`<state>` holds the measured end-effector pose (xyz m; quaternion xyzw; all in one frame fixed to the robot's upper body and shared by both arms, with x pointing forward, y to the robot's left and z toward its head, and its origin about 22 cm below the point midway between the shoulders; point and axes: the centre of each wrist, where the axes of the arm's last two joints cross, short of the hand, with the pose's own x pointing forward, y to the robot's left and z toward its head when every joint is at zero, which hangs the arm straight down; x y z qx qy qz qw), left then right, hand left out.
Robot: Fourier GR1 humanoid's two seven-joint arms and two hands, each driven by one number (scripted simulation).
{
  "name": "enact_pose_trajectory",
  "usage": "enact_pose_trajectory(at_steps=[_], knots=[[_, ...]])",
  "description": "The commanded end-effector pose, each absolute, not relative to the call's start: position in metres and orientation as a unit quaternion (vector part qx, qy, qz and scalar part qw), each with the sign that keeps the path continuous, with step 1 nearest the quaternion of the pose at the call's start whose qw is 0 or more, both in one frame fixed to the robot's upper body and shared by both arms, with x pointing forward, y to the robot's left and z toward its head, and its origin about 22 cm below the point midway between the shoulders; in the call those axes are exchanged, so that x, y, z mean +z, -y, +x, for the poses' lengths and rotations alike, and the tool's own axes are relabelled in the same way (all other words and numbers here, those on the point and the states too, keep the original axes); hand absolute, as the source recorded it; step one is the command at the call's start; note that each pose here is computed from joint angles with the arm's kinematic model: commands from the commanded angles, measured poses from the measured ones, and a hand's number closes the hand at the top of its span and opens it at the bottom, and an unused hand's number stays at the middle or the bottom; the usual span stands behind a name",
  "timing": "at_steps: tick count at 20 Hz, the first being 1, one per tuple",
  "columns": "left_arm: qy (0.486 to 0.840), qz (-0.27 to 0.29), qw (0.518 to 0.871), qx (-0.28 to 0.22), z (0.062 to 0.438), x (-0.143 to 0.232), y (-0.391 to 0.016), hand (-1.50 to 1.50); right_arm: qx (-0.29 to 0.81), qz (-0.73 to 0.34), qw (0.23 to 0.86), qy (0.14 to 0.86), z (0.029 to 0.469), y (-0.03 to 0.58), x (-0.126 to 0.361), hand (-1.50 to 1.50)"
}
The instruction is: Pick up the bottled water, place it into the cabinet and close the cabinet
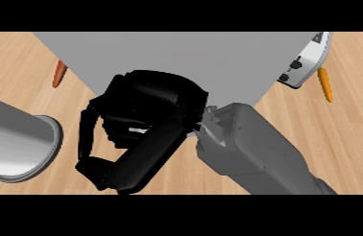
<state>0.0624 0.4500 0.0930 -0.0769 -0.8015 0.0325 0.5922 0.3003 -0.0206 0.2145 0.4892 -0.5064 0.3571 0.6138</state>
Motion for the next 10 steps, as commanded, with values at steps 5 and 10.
enact_pose_trajectory(at_steps=[5, 10], knots=[[0.813, -0.081, 0.575, 0.039, 0.057, 0.100, -0.455, -1.50, 0.280, 0.463, 0.650, 0.534, 0.350, 0.045, 0.178, 1.50], [0.807, -0.088, 0.583, 0.034, 0.052, 0.086, -0.453, -1.50, 0.285, 0.433, 0.629, 0.579, 0.380, 0.074, 0.181, 1.50]])
